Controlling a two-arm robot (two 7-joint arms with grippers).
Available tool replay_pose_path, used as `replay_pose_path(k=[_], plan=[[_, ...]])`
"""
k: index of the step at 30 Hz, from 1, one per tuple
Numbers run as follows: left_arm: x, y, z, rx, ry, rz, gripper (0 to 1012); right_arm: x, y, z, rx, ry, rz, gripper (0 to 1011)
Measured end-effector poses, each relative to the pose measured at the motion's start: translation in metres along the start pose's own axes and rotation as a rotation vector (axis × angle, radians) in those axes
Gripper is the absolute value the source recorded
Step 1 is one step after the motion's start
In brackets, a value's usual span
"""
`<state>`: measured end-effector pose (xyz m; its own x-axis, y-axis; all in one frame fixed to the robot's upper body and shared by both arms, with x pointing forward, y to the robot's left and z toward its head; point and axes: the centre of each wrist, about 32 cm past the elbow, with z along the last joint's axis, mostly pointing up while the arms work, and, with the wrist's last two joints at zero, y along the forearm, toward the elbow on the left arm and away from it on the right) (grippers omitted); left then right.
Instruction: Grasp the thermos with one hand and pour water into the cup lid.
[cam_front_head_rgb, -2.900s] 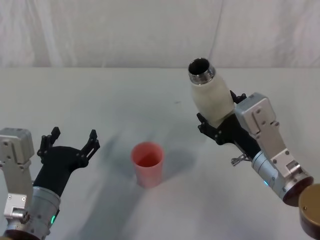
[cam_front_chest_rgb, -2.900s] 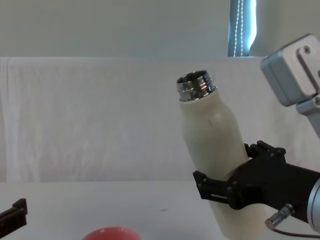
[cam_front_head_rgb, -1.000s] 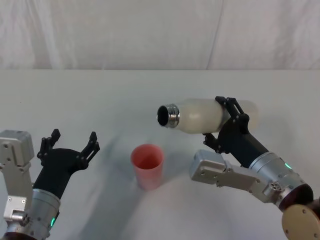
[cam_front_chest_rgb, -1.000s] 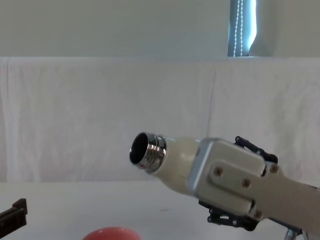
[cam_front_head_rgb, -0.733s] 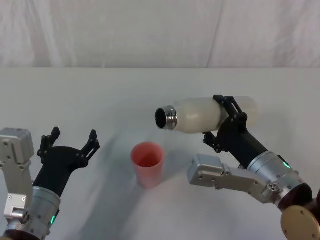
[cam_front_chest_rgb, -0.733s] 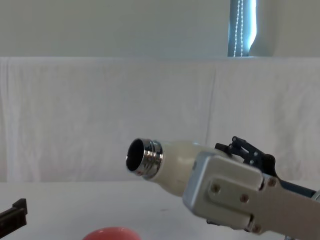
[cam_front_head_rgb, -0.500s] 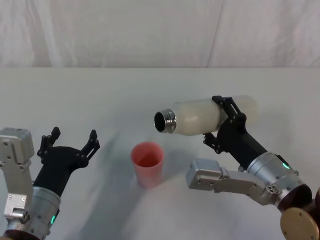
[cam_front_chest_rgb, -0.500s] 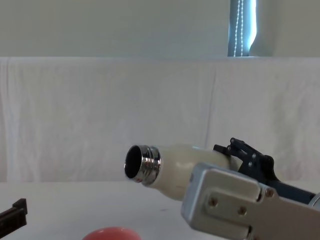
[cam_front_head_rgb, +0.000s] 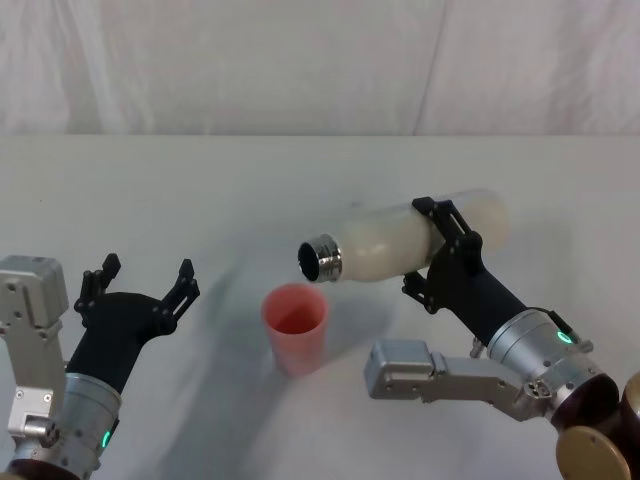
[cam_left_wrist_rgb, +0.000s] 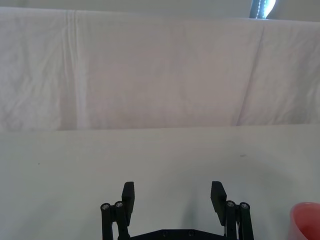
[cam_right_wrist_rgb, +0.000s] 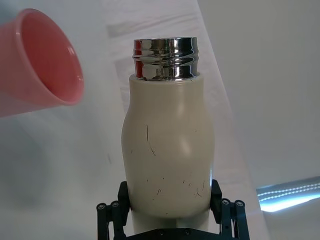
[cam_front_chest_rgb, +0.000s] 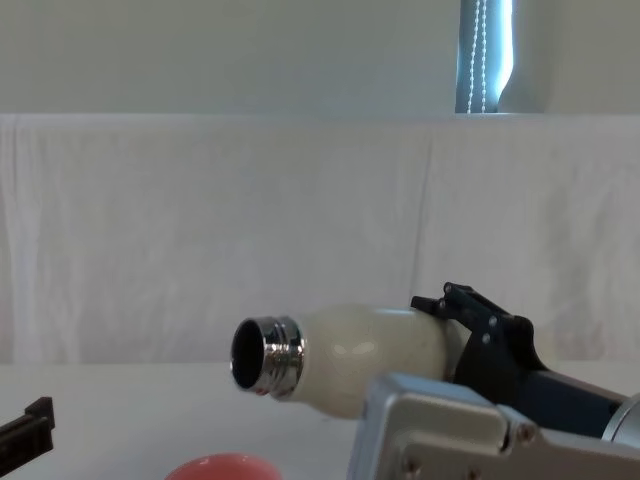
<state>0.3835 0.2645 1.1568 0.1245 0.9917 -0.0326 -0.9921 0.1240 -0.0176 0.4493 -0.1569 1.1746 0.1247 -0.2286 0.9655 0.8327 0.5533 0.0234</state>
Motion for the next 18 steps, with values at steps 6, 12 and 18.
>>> replay_pose_path(k=[6, 12, 18], plan=[[0.0000, 0.0000, 0.0000, 0.000, 0.000, 0.000, 1001, -0.0022, -0.0007, 0.0014, 0.014, -0.032, 0.012, 959], [0.0000, 0.0000, 0.0000, 0.000, 0.000, 0.000, 1001, -0.0034, -0.0002, 0.0021, 0.015, -0.057, 0.024, 959], [0.0000, 0.0000, 0.0000, 0.000, 0.000, 0.000, 1001, -0.0033, 0.0028, -0.0002, 0.015, -0.085, 0.036, 959]])
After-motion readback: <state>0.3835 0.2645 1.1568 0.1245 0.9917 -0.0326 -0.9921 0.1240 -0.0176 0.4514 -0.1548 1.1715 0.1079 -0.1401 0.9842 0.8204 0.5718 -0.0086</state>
